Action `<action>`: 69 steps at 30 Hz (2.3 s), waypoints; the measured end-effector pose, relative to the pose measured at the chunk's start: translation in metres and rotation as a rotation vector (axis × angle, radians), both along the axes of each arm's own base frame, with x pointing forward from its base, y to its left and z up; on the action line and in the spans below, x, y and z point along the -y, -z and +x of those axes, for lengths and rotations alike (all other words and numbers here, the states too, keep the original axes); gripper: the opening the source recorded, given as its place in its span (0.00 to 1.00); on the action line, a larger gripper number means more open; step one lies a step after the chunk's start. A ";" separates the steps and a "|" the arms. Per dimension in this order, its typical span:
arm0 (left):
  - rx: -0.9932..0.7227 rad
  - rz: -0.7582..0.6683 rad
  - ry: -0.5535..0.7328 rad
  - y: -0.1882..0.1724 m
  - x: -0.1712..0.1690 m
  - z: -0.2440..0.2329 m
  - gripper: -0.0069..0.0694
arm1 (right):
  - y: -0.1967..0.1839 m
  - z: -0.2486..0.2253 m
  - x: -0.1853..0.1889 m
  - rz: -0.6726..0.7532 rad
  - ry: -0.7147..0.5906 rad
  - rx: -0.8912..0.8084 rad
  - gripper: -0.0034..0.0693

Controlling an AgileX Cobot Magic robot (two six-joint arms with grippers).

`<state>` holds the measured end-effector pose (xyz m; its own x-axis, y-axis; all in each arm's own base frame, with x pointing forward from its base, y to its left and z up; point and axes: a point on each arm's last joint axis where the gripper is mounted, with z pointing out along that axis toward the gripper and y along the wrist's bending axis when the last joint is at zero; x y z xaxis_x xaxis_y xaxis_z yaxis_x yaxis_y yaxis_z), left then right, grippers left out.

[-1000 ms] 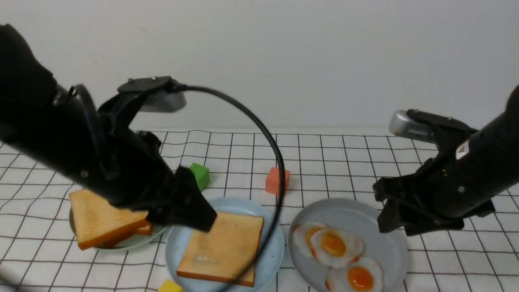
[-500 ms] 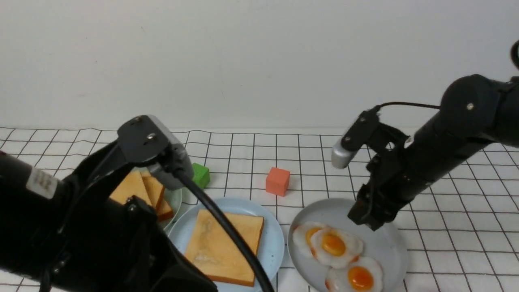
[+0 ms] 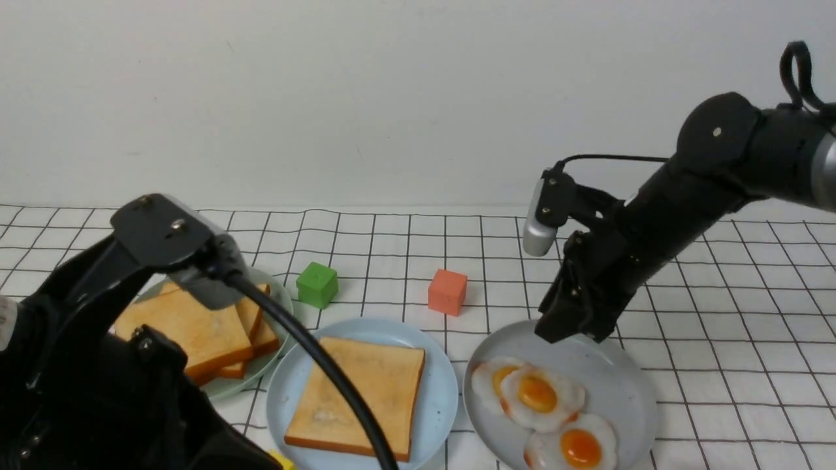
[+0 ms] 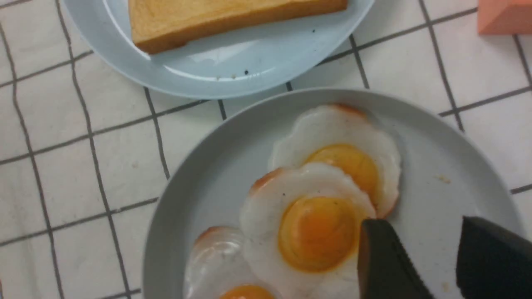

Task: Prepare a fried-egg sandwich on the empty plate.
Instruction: Use the right arm to grab a fried egg

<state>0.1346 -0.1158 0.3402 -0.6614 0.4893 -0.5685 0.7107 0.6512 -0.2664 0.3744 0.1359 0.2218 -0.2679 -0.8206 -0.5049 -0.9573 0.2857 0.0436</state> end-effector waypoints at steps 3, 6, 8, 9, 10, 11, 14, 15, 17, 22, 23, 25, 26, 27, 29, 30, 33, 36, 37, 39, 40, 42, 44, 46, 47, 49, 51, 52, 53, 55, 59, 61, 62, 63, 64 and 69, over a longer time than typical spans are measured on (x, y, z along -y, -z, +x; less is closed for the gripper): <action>-0.004 -0.001 -0.014 0.006 -0.001 -0.001 0.07 | 0.001 0.004 0.001 -0.037 -0.081 0.020 0.44; 0.013 -0.005 -0.041 0.018 -0.003 -0.001 0.07 | 0.010 0.005 -0.006 -0.081 -0.165 0.044 0.44; 0.025 -0.005 -0.047 0.022 -0.004 -0.001 0.07 | 0.013 0.004 -0.010 -0.090 -0.187 0.045 0.44; 0.032 -0.003 -0.053 0.027 -0.005 -0.001 0.07 | 0.016 0.003 -0.015 -0.098 -0.202 0.049 0.44; 0.036 0.000 -0.057 0.029 -0.005 -0.002 0.07 | 0.019 0.003 -0.018 -0.113 -0.217 0.056 0.44; 0.037 0.002 -0.056 0.030 -0.006 -0.002 0.07 | 0.019 0.003 -0.019 -0.113 -0.218 0.056 0.44; 0.039 0.002 -0.058 0.031 -0.006 -0.003 0.07 | 0.026 0.003 -0.024 -0.140 -0.240 0.070 0.44; 0.040 0.001 -0.059 0.032 -0.006 -0.003 0.07 | 0.029 0.005 -0.025 -0.151 -0.243 0.075 0.44; 0.042 0.001 -0.059 0.032 -0.007 -0.003 0.07 | 0.034 0.006 -0.024 -0.167 -0.247 0.077 0.44; 0.045 0.001 -0.058 0.032 -0.007 -0.003 0.07 | 0.044 0.007 -0.024 -0.178 -0.254 0.053 0.44; 0.045 0.001 -0.058 0.032 -0.007 -0.003 0.07 | 0.046 0.007 -0.024 -0.179 -0.255 0.046 0.44; 0.045 0.001 -0.058 0.032 -0.007 -0.003 0.07 | 0.048 0.007 -0.025 -0.180 -0.257 0.039 0.44; 0.045 0.001 -0.058 0.032 -0.007 -0.003 0.07 | 0.048 0.007 -0.025 -0.179 -0.256 0.037 0.44; 0.045 0.001 -0.058 0.032 -0.007 -0.003 0.07 | 0.049 0.007 -0.025 -0.180 -0.258 0.033 0.43; 0.045 0.001 -0.058 0.032 -0.007 -0.003 0.07 | 0.050 0.008 -0.025 -0.180 -0.258 0.031 0.42; 0.046 0.001 -0.058 0.032 -0.007 -0.003 0.07 | 0.050 0.008 -0.025 -0.181 -0.258 0.030 0.41; 0.047 0.000 -0.059 0.031 -0.007 -0.003 0.07 | 0.051 0.008 -0.025 -0.181 -0.258 0.027 0.38; 0.047 0.000 -0.059 0.031 -0.007 -0.003 0.07 | 0.055 0.008 -0.025 -0.176 -0.255 0.017 0.35; 0.047 0.000 -0.059 0.031 -0.007 -0.003 0.07 | 0.055 0.008 -0.026 -0.174 -0.253 0.017 0.35; 0.047 0.000 -0.059 0.031 -0.007 -0.003 0.07 | 0.057 0.009 -0.026 -0.168 -0.249 0.015 0.34; 0.047 0.000 -0.059 0.031 -0.007 -0.003 0.07 | 0.057 0.009 -0.026 -0.166 -0.246 0.017 0.34; 0.047 0.000 -0.059 0.031 -0.007 -0.003 0.07 | 0.057 0.009 -0.027 -0.164 -0.244 0.018 0.34; 0.047 0.000 -0.059 0.031 -0.007 -0.003 0.07 | 0.057 0.009 -0.027 -0.161 -0.242 0.018 0.34; 0.047 0.000 -0.059 0.031 -0.007 -0.003 0.07 | 0.059 0.009 -0.027 -0.161 -0.242 0.013 0.34; 0.047 0.000 -0.059 0.031 -0.007 -0.003 0.07 | 0.060 0.010 -0.027 -0.160 -0.242 0.010 0.34; 0.047 0.000 -0.059 0.031 -0.007 -0.003 0.07 | 0.062 0.010 -0.027 -0.160 -0.241 0.002 0.34; 0.047 0.000 -0.059 0.031 -0.007 -0.003 0.07 | 0.063 0.010 -0.028 -0.158 -0.242 -0.005 0.34; 0.047 0.000 -0.059 0.031 -0.007 -0.003 0.08 | 0.063 0.009 -0.028 -0.157 -0.245 -0.010 0.34; 0.047 0.000 -0.059 0.031 -0.007 -0.003 0.08 | 0.063 0.009 -0.028 -0.157 -0.248 -0.015 0.33; 0.047 0.000 -0.059 0.031 -0.007 -0.003 0.08 | 0.063 0.008 -0.028 -0.156 -0.253 -0.026 0.29; 0.047 0.000 -0.059 0.031 -0.007 -0.003 0.08 | 0.063 0.006 -0.028 -0.157 -0.253 -0.049 0.12; 0.047 0.000 -0.059 0.031 -0.007 -0.003 0.08 | 0.063 0.006 -0.027 -0.159 -0.250 -0.054 0.07; 0.047 0.000 -0.059 0.031 -0.007 -0.003 0.08 | 0.063 0.006 -0.027 -0.158 -0.248 -0.056 0.07; 0.047 0.000 -0.059 0.031 -0.007 -0.003 0.08 | 0.063 0.006 -0.027 -0.158 -0.248 -0.057 0.07; 0.047 0.000 -0.059 0.031 -0.007 -0.003 0.08 | 0.062 0.006 -0.027 -0.159 -0.247 -0.057 0.07; 0.047 0.000 -0.059 0.031 -0.007 -0.003 0.08 | 0.058 0.008 -0.027 -0.169 -0.251 -0.065 0.07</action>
